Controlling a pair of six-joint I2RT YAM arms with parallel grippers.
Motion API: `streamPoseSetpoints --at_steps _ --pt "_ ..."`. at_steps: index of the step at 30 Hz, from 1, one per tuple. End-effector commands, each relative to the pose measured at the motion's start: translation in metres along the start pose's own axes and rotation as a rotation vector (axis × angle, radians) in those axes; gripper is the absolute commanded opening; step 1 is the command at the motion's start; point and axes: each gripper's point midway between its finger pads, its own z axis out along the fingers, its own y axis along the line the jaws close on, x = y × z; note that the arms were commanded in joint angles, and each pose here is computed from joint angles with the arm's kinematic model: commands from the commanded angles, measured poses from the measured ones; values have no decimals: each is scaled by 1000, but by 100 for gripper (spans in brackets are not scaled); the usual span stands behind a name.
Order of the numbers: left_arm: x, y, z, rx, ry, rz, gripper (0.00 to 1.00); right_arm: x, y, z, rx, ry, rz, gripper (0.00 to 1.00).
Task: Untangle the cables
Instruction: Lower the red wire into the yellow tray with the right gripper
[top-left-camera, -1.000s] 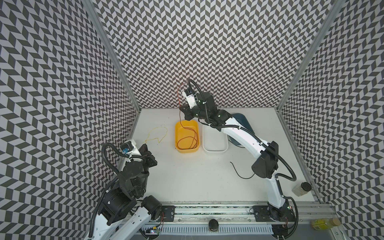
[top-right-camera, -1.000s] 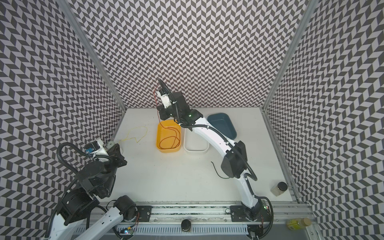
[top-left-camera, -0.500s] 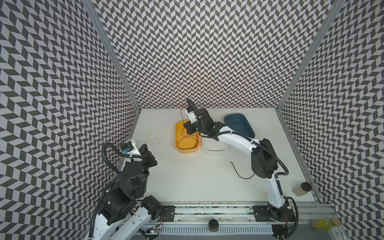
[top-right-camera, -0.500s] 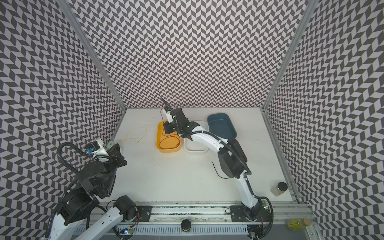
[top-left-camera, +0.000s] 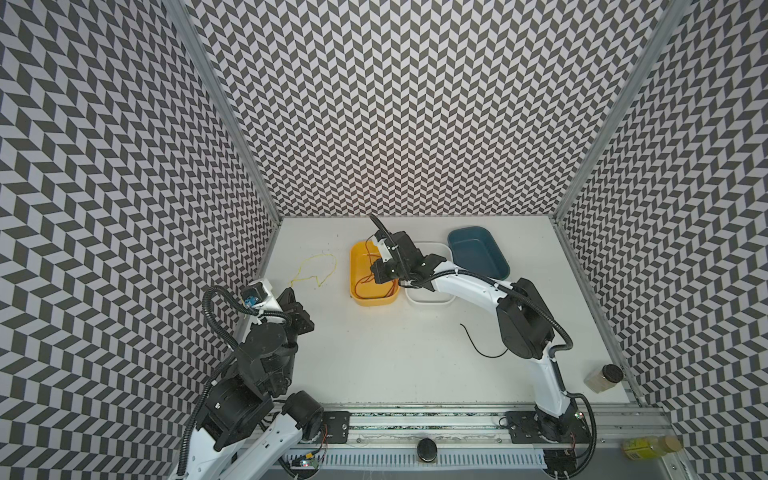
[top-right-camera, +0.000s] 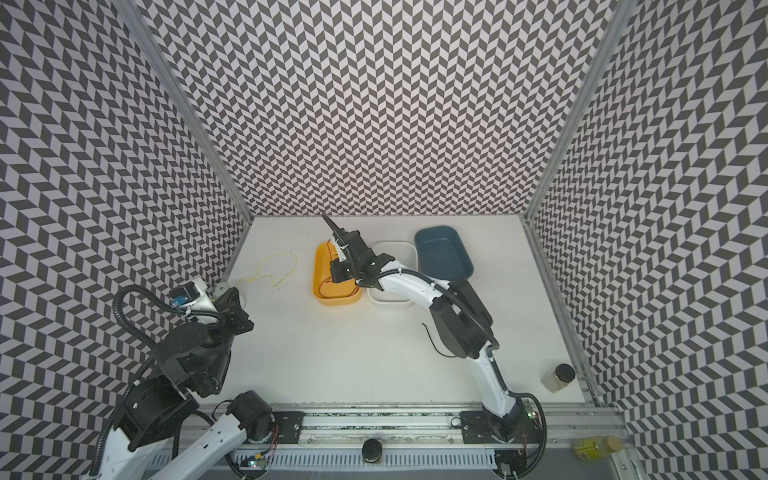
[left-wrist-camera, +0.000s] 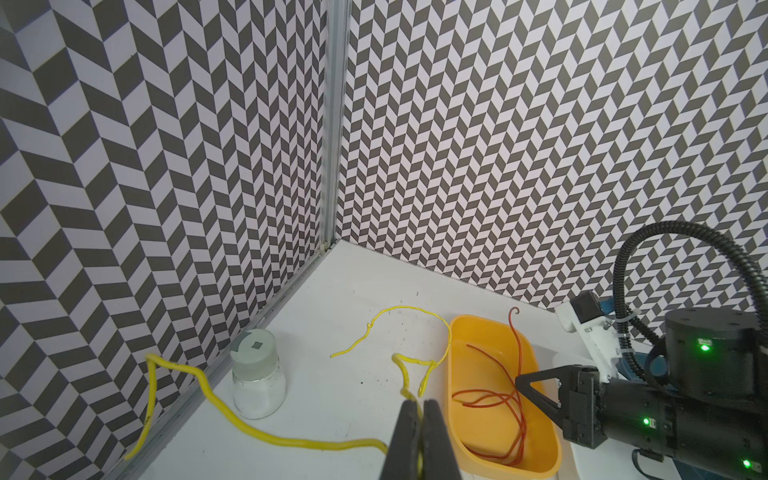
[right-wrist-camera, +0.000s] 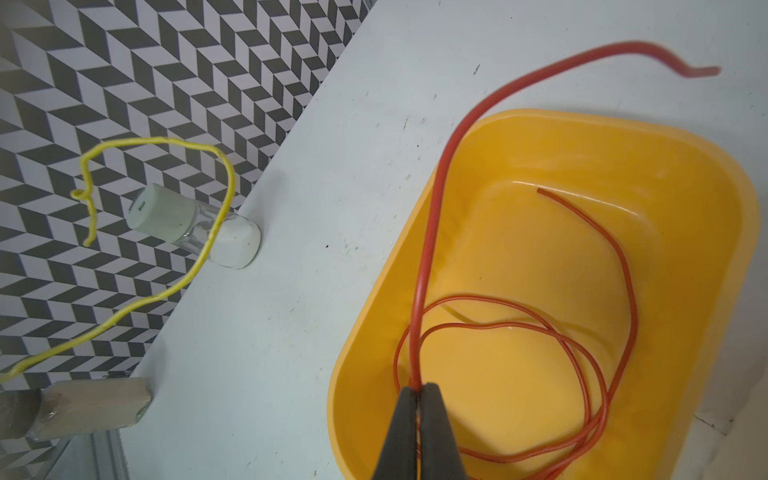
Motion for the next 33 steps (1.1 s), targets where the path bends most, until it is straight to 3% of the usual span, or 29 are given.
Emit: streamPoseSetpoints --at_steps 1,10,20,33 --pt "-3 2 -1 -7 -20 -16 0 6 0 8 4 29 27 0" --pt "-3 2 -1 -6 -18 -15 0 43 -9 30 32 204 72 0" --pt "-2 1 -1 -4 -16 -14 0 61 -21 44 57 317 134 0" --pt "-2 0 0 -2 -13 -11 0 76 -42 43 181 401 94 0"
